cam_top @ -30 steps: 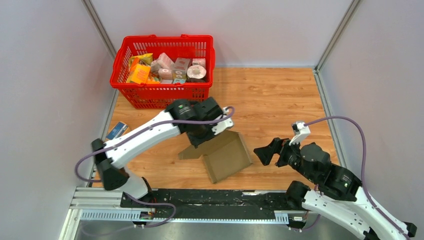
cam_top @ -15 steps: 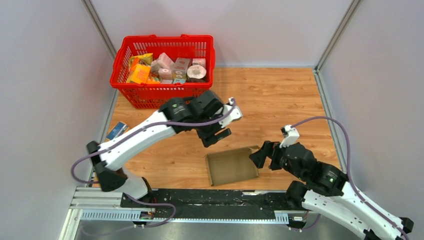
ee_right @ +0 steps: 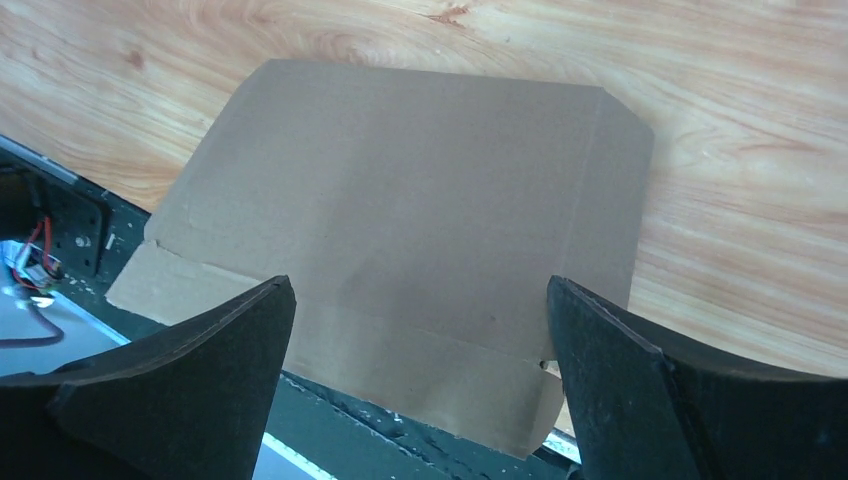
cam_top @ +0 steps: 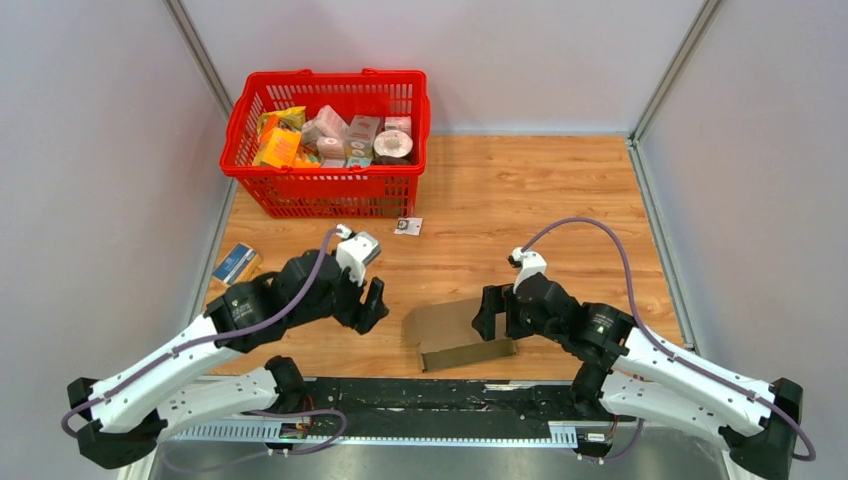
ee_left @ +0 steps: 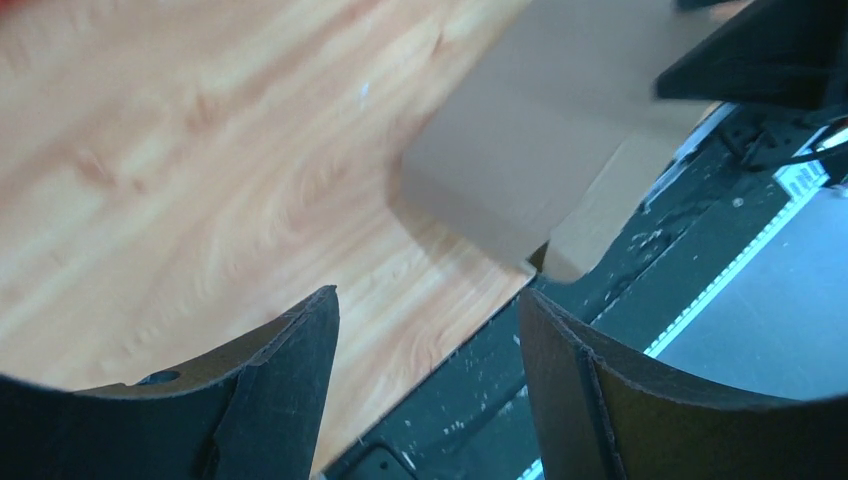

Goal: Fold the paper box

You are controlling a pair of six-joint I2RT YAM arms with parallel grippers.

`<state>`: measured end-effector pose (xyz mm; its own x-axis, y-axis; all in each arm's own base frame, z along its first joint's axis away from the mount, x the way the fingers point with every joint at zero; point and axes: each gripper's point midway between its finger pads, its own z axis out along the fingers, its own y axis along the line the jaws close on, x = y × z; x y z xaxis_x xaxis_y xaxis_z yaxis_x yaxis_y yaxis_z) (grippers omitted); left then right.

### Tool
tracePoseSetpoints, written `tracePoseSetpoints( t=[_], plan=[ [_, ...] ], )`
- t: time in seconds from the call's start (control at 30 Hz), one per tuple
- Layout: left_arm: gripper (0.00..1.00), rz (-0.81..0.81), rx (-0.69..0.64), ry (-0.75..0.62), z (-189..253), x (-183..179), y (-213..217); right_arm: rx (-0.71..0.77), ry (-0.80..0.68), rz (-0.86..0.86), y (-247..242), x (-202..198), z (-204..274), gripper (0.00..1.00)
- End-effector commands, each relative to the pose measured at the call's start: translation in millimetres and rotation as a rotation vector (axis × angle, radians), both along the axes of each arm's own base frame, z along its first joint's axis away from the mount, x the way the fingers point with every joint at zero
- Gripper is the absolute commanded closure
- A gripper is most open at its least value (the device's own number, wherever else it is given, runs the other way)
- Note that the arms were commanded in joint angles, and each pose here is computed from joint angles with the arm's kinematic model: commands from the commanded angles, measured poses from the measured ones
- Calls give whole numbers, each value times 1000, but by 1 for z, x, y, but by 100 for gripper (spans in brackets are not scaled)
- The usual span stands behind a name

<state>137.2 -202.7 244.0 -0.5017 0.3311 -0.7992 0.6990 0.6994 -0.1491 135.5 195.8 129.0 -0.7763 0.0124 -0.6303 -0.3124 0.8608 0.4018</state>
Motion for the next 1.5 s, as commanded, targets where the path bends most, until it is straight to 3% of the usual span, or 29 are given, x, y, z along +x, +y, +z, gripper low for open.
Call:
tracePoseSetpoints(
  t=[0.0,0.2,0.33,0.47,0.67,0.8,0.97,1.23,1.47],
  plan=[
    [26,237,-175,124,-43,0,7,-44,-139,20,5,12,39,0],
    [24,313,-245,193,-85,2,6,-164,-113,119,16,4,42,0],
    [24,372,-214,216,-98,16,4,-225,-195,201,19,-8,53,0],
    [24,453,-216,253,-115,28,6,-256,-296,431,38,-37,76,0],
    [26,527,-344,261,-116,41,16,-637,-426,578,35,-53,54,0],
    [28,550,-379,225,-113,39,31,-872,-565,492,37,-25,49,0],
    [28,564,-350,218,-117,30,45,-924,-651,548,58,-18,45,1],
    [28,535,-327,183,-117,31,47,-870,-549,509,51,10,34,39],
    [27,502,-343,190,-102,68,28,-806,-456,493,41,20,27,77]
  ],
)
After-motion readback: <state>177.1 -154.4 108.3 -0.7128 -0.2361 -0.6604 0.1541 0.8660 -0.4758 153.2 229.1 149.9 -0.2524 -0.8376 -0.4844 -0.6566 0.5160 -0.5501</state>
